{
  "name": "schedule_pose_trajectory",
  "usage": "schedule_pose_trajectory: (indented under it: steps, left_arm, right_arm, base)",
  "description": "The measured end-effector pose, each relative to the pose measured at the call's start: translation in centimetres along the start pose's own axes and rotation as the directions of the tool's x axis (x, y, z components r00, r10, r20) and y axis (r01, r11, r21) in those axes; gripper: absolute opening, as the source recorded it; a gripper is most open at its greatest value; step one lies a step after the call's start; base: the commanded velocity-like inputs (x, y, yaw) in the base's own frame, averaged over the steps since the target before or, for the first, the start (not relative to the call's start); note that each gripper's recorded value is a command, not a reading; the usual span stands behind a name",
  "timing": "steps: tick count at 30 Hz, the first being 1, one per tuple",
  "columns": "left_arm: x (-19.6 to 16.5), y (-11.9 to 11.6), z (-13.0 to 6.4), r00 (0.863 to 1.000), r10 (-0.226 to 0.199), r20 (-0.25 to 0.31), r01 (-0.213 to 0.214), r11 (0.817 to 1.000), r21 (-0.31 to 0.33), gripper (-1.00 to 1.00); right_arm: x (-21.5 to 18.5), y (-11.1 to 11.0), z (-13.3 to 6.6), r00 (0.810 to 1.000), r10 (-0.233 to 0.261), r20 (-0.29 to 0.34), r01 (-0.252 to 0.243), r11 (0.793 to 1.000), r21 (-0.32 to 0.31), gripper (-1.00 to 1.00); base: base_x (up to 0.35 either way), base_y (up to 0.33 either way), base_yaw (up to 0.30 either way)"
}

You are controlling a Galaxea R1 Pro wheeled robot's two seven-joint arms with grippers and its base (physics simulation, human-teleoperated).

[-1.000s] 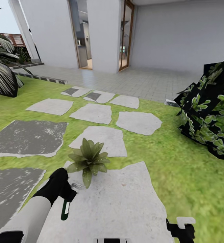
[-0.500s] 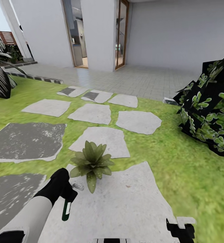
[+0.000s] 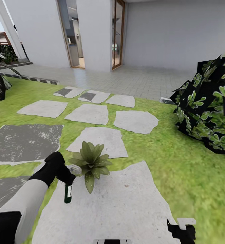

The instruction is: Pick up the pesticide atomizer in the garden and spray insectifuge to fully cover both potted plants in the garden.

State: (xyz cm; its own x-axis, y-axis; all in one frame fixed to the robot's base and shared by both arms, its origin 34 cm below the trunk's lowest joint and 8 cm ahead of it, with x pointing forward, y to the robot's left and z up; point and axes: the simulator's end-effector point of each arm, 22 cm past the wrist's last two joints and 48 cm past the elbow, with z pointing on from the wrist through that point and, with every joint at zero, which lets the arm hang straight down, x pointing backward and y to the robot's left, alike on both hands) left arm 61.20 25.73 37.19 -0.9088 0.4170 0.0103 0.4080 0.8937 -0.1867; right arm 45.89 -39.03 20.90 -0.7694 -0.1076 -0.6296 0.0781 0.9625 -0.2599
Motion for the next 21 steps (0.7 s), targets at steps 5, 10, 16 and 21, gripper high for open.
schedule_pose_trajectory:
  steps: [5,10,16,21]
  left_arm:
    - [0.9,-0.7,-0.9,0.997,0.038,-0.073,-0.036,0.999,0.026,-1.00]
    - [1.5,-0.6,-0.9,0.994,0.047,-0.101,-0.046,0.999,0.015,-1.00]
    - [1.3,-0.6,-1.1,0.994,0.046,-0.098,-0.045,0.999,0.014,-1.00]
    - [1.0,-0.6,-1.3,0.995,0.046,-0.087,-0.046,0.999,0.012,-1.00]
  right_arm:
    - [0.0,0.0,0.0,1.000,0.001,0.000,-0.001,1.000,0.001,1.00]
    - [0.0,0.0,0.0,1.000,0.001,-0.001,-0.001,1.000,0.001,1.00]
    - [0.0,0.0,0.0,1.000,0.001,0.000,-0.001,1.000,0.001,1.00]
    - [0.0,0.0,0.0,1.000,0.001,0.000,-0.001,1.000,0.002,1.00]
  base:
    - [0.000,0.088,0.000]
    - [0.000,0.288,-0.154]
    - [0.075,0.298,-0.290]
    - [0.191,0.194,-0.299]
